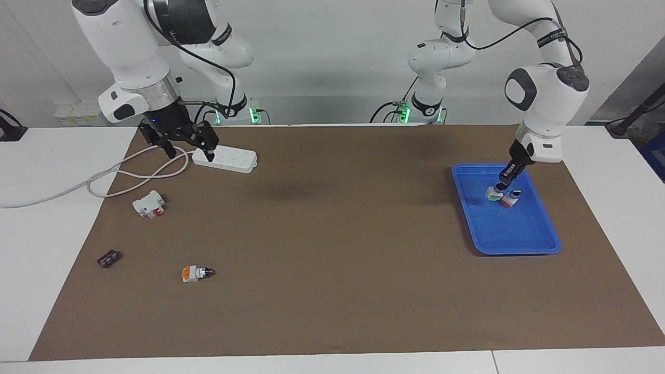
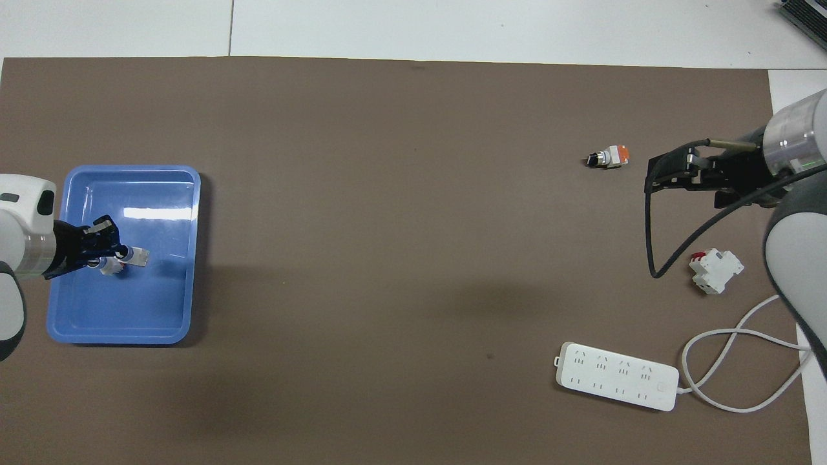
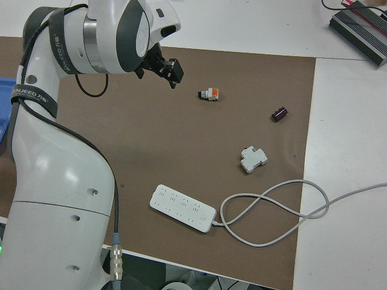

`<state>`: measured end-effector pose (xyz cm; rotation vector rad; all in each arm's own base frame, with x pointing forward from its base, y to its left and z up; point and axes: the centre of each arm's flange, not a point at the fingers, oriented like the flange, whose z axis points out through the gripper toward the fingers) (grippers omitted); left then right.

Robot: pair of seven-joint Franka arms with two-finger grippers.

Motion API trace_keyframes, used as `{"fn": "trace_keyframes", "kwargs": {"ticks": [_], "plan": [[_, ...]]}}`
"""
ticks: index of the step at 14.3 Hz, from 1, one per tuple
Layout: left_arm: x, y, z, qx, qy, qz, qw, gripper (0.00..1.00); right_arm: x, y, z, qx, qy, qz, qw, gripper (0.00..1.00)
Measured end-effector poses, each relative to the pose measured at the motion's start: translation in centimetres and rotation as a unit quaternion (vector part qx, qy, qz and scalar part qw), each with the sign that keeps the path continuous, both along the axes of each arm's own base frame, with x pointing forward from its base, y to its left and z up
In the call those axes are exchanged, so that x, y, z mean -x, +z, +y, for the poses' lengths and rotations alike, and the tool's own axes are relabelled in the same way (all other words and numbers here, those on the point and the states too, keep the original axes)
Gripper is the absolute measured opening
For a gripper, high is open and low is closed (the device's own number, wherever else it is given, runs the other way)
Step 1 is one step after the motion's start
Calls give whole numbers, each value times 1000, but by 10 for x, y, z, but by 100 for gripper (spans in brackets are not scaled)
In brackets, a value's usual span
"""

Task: Turn and place switch with both arms

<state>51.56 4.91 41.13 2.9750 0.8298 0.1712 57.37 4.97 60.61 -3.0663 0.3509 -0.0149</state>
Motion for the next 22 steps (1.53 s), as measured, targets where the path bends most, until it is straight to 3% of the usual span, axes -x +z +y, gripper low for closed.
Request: {"fn": "trace_keyframes", "kwargs": {"ticks": [3, 8, 11, 13, 14, 18, 22], "plan": [[8, -24, 0, -3, -12, 1, 1000, 10, 3, -3, -5, 17, -16, 16, 1000, 100], [15, -38, 6, -5, -22, -2, 1000, 10, 5, 2, -11, 45, -15, 11, 999, 100], [13, -36, 8, -6, -22, -5, 1000, 37, 9, 8, -5, 46, 8, 4, 999, 100], [9, -30, 8, -7, -23, -11, 1000, 41, 9, 8, -4, 46, 16, 4, 999, 100], [5, -23, 8, -7, -24, -11, 1000, 45, 9, 9, -3, 46, 18, 2, 999, 100], [-22, 39, 1, -9, -46, 14, 999, 45, 8, 8, -3, 46, 19, -2, 999, 100], [-30, 108, -37, -28, -110, 44, 993, 47, 8, 8, -3, 46, 18, -1, 999, 100]]}}
